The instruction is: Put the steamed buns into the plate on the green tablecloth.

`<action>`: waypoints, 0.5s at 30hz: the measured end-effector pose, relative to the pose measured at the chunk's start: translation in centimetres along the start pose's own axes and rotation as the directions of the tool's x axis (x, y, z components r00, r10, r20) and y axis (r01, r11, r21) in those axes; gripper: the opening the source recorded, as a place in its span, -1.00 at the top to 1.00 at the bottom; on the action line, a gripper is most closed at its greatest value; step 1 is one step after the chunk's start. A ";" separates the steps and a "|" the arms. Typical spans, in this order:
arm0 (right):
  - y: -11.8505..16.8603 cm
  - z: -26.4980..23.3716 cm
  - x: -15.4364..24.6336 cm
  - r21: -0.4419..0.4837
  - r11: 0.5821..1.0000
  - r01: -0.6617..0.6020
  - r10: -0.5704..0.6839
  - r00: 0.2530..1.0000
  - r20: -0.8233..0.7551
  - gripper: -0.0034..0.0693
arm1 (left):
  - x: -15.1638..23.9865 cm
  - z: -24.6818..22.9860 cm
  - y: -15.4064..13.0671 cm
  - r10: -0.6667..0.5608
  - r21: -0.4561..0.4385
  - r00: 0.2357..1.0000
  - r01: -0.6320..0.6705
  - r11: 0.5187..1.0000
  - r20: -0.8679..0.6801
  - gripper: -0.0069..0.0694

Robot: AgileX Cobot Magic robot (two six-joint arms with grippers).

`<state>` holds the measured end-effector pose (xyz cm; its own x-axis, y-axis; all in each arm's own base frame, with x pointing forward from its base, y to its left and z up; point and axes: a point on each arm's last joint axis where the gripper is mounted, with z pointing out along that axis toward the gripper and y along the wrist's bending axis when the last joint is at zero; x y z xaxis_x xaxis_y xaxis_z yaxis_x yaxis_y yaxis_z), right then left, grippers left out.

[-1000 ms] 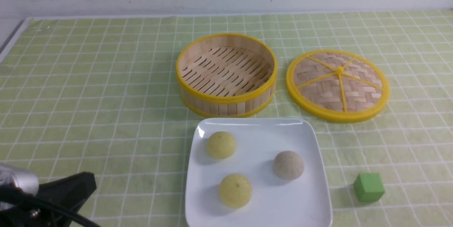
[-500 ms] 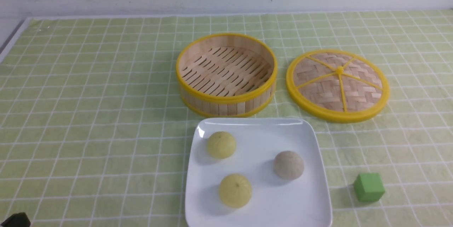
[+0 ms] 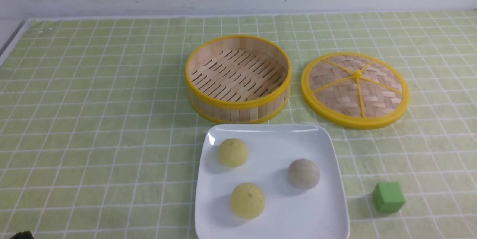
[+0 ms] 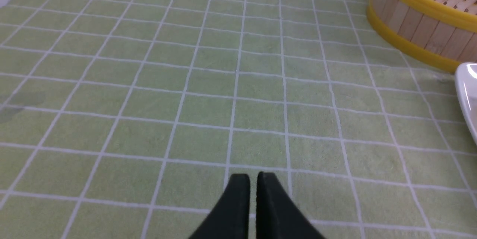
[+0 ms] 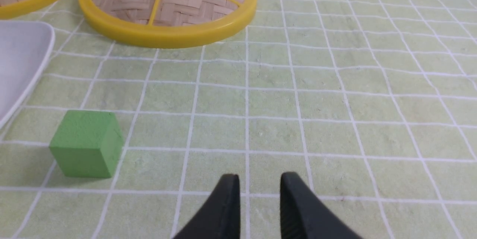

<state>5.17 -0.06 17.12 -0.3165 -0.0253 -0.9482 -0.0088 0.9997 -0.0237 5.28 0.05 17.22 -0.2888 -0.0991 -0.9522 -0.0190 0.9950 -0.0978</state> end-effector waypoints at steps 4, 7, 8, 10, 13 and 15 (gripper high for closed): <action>0.0 0.0 0.0 0.000 1.000 0.000 0.000 1.000 0.000 0.39 | 0.0 0.0 0.0 0.001 0.000 1.000 -0.001 1.000 0.000 0.68; 0.0 0.0 0.0 0.000 1.000 0.000 0.000 1.000 0.000 0.39 | 0.0 0.0 0.0 0.001 0.000 1.000 -0.001 1.000 0.000 0.68; 0.0 0.0 0.0 0.000 1.000 0.000 0.000 1.000 0.000 0.39 | 0.0 0.0 0.0 0.001 0.000 1.000 -0.001 1.000 -0.001 0.68; 0.0 0.0 0.0 0.000 1.000 0.000 0.000 1.000 0.000 0.39 | 0.0 0.0 0.0 0.001 0.000 1.000 -0.001 1.000 -0.002 0.68; 0.0 0.0 0.0 0.000 1.000 0.000 0.000 1.000 0.000 0.38 | 0.0 0.0 0.0 0.001 0.000 1.000 -0.001 1.000 -0.002 0.68; 0.0 0.0 0.0 0.000 1.000 0.000 0.000 1.000 0.000 0.37 | 0.0 0.0 0.0 0.005 -0.002 1.000 -0.005 1.000 -0.001 0.68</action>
<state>5.17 -0.06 17.12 -0.3165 -0.0253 -0.9482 -0.0088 0.9997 -0.0237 5.28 0.07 17.23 -0.2900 -0.0943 -0.9524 -0.0194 0.9955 -0.0926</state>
